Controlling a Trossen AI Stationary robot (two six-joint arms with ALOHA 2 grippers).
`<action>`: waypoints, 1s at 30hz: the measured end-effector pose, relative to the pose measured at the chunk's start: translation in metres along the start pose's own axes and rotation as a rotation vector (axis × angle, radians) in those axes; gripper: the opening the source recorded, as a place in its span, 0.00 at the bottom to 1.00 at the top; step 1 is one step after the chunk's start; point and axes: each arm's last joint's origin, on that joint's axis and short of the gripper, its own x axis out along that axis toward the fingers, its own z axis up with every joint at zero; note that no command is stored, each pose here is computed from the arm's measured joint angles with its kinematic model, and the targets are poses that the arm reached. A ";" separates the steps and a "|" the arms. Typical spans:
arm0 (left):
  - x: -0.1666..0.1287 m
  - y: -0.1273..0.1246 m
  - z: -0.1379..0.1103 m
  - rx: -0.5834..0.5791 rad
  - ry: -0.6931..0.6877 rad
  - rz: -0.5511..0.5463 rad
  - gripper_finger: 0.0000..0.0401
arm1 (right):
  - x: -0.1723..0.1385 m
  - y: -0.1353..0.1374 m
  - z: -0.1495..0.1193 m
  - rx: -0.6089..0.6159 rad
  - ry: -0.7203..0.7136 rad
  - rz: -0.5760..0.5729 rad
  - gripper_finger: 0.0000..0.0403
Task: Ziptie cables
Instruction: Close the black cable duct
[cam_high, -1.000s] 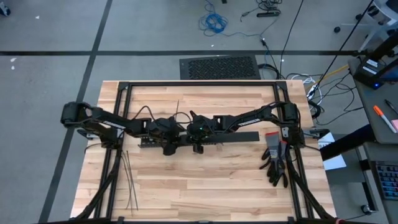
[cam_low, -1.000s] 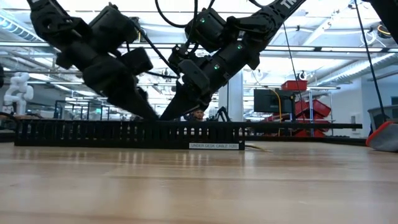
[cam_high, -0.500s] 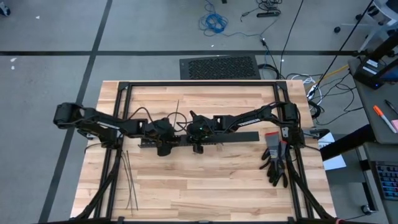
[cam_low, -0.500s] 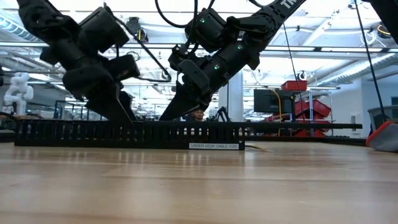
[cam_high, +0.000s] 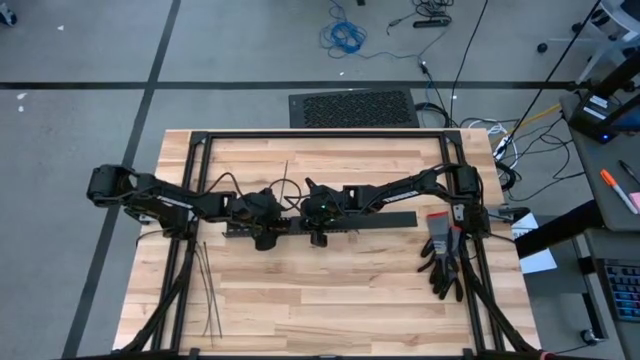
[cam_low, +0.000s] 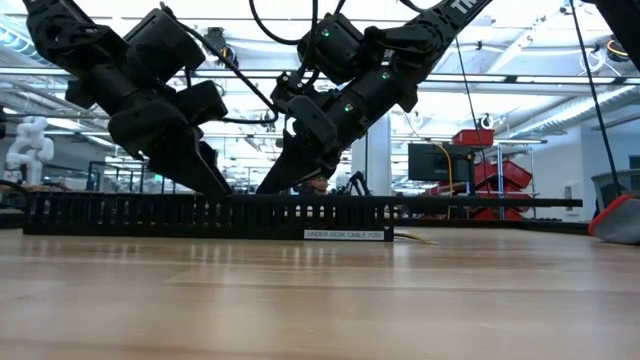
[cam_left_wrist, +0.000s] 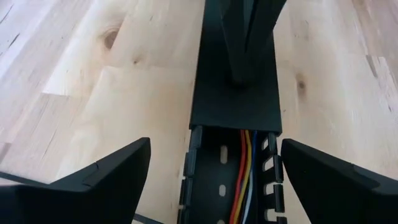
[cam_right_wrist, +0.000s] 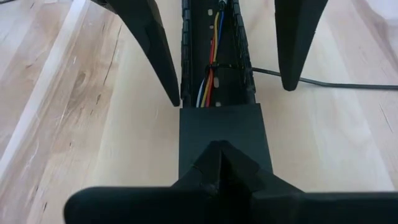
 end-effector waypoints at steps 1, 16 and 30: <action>0.000 0.000 0.000 0.000 0.000 0.000 0.88 | 0.000 0.000 0.000 0.002 0.000 0.000 0.00; 0.000 0.000 0.000 0.001 0.002 -0.001 0.87 | 0.000 0.000 0.000 0.002 0.000 0.000 0.00; 0.017 -0.001 -0.010 0.000 0.048 -0.030 0.87 | 0.000 0.000 0.000 0.002 0.000 0.000 0.00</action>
